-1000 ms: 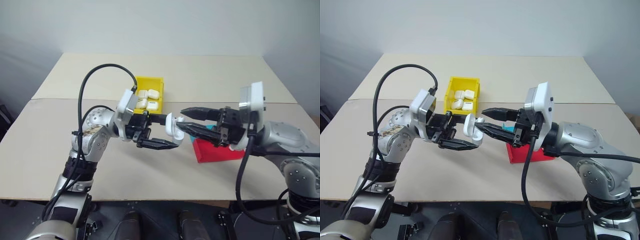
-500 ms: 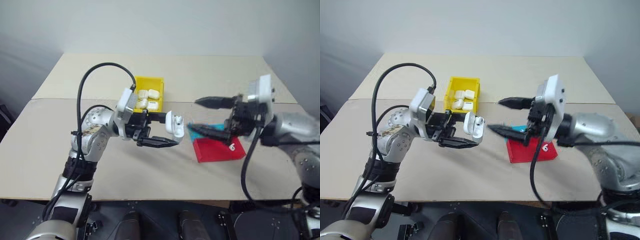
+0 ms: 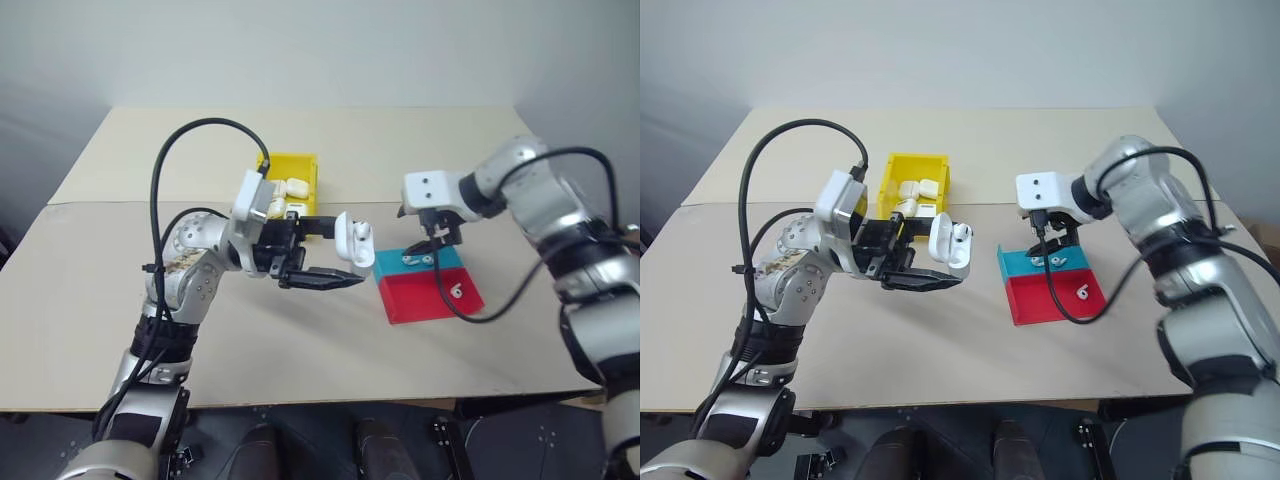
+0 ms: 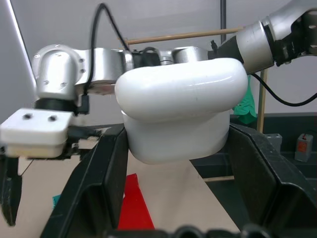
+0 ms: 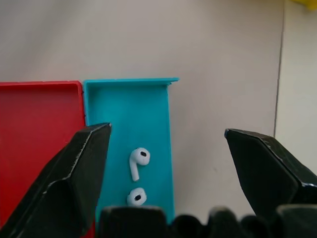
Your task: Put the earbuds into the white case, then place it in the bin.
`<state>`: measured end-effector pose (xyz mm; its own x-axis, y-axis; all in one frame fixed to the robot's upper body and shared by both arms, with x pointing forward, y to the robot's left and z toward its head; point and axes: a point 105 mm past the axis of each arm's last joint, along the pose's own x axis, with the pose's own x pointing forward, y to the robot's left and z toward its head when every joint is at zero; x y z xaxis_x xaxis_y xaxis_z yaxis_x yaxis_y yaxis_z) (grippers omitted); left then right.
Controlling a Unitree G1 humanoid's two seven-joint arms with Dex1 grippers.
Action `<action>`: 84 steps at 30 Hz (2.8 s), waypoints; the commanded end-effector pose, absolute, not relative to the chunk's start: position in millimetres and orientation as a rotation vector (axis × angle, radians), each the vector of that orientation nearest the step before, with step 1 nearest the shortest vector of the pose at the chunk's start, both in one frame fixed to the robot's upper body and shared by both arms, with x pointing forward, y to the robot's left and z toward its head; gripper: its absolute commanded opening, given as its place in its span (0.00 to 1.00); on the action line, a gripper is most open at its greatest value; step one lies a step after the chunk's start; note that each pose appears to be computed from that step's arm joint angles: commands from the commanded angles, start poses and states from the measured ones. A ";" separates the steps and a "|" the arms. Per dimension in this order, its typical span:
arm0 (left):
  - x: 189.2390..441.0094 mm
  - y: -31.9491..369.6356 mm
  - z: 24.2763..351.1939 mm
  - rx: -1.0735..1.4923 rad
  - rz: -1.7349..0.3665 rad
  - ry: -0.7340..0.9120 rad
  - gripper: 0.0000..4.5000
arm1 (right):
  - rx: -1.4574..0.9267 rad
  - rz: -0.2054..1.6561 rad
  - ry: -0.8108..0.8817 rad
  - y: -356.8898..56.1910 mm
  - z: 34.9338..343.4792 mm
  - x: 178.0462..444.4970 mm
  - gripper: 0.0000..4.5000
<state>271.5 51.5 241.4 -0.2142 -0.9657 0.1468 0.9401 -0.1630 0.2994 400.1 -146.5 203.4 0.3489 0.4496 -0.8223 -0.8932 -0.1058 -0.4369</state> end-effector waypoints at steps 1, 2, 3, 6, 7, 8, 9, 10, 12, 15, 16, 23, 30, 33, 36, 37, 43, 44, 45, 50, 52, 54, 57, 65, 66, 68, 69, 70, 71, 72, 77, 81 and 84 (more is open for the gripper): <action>265.3 53.2 249.6 0.116 -1.737 -0.439 0.61 | -1.244 1.200 0.547 -158.6 202.3 406.8 0.87; 264.8 53.4 249.3 0.116 -1.733 -0.440 0.61 | -1.246 1.208 0.567 -159.2 199.6 407.5 0.82; 264.5 53.6 249.2 0.117 -1.730 -0.440 0.61 | -1.247 1.215 0.582 -159.8 197.5 407.9 0.75; 264.2 55.6 249.1 0.120 -1.715 -0.442 0.61 | -1.265 1.225 0.610 -161.5 194.0 408.7 0.69; 264.3 56.2 249.0 0.122 -1.711 -0.441 0.61 | -1.260 1.232 0.612 -161.1 194.0 408.4 0.69; 264.1 56.8 248.7 0.123 -1.708 -0.440 0.61 | -1.250 1.247 0.616 -160.1 193.2 407.3 0.69; 263.9 57.1 248.4 0.124 -1.706 -0.439 0.61 | -1.243 1.258 0.619 -159.4 192.7 406.5 0.69; 263.6 57.3 248.3 0.126 -1.705 -0.439 0.61 | -1.247 1.262 0.632 -160.3 188.9 406.1 0.69; 263.4 57.1 248.3 0.127 -1.702 -0.439 0.61 | -1.249 1.246 0.654 -162.3 180.4 407.5 0.69; 262.9 56.9 248.7 0.129 -1.700 -0.441 0.61 | -1.237 1.223 0.663 -162.8 171.6 409.8 0.69; 262.7 56.9 248.9 0.130 -1.699 -0.442 0.61 | -1.231 1.217 0.663 -162.3 169.1 410.5 0.69; 260.0 58.4 249.0 0.136 -1.691 -0.438 0.61 | -1.211 1.223 0.658 -156.9 161.8 411.2 0.69; 258.5 60.1 249.2 0.137 -1.679 -0.434 0.61 | -1.225 1.236 0.691 -159.6 152.8 408.8 0.54; 258.4 61.0 249.1 0.137 -1.677 -0.432 0.61 | -1.223 1.233 0.703 -160.9 149.6 408.4 0.36; 258.8 61.6 249.3 0.136 -1.675 -0.432 0.61 | -1.222 1.227 0.706 -161.4 147.1 408.8 0.28; 258.9 61.8 249.4 0.136 -1.674 -0.432 0.61 | -1.222 1.225 0.706 -161.4 146.8 408.9 0.28; 260.5 63.0 249.6 0.135 -1.670 -0.430 0.61 | -1.203 1.198 0.692 -161.1 146.8 411.6 0.28; 260.7 63.0 249.6 0.135 -1.670 -0.430 0.61 | -1.195 1.189 0.685 -161.2 148.4 412.5 0.28; 261.0 63.0 249.7 0.135 -1.670 -0.430 0.61 | -1.175 1.182 0.673 -160.6 151.5 413.4 0.28; 261.7 63.1 249.7 0.137 -1.677 -0.427 0.61 | -0.979 1.147 0.568 -156.8 185.8 417.2 0.28; 262.5 63.1 250.3 0.138 -1.679 -0.427 0.61 | -0.883 1.143 0.522 -158.2 200.5 416.4 0.28; 263.3 63.1 250.9 0.137 -1.683 -0.427 0.61 | -0.791 1.159 0.472 -161.2 213.7 412.5 0.28; 264.9 63.4 251.4 0.139 -1.695 -0.423 0.61 | -0.685 1.155 0.424 -168.2 224.9 408.0 0.28; 270.9 62.6 253.3 0.146 -1.740 -0.411 0.61 | -0.900 1.153 0.402 -179.8 207.9 399.3 0.34; 271.3 62.2 253.9 0.147 -1.742 -0.414 0.61 | -0.965 1.166 0.406 -179.2 205.5 398.9 0.37; 271.5 61.7 254.6 0.146 -1.741 -0.419 0.61 | -1.065 1.172 0.422 -177.6 200.9 401.1 0.48; 270.8 61.5 254.6 0.145 -1.739 -0.422 0.61 | -1.130 1.172 0.431 -175.6 197.9 403.5 0.57; 269.9 61.4 254.4 0.145 -1.737 -0.423 0.61 | -1.177 1.175 0.443 -174.4 195.4 405.2 0.63; 268.9 61.3 254.0 0.145 -1.734 -0.425 0.61 | -1.223 1.183 0.454 -173.7 193.2 406.1 0.63; 267.8 61.8 253.5 0.144 -1.728 -0.425 0.61 | -1.253 1.194 0.462 -172.4 191.6 406.7 0.63; 262.7 65.5 250.4 0.142 -1.691 -0.423 0.61 | -1.345 1.237 0.506 -164.4 182.2 410.1 0.63; 259.8 67.7 249.9 0.143 -1.664 -0.424 0.61 | -1.370 1.250 0.552 -165.0 175.4 410.3 0.63; 258.5 69.8 249.7 0.145 -1.648 -0.422 0.61 | -1.397 1.244 0.580 -169.0 169.2 410.6 0.63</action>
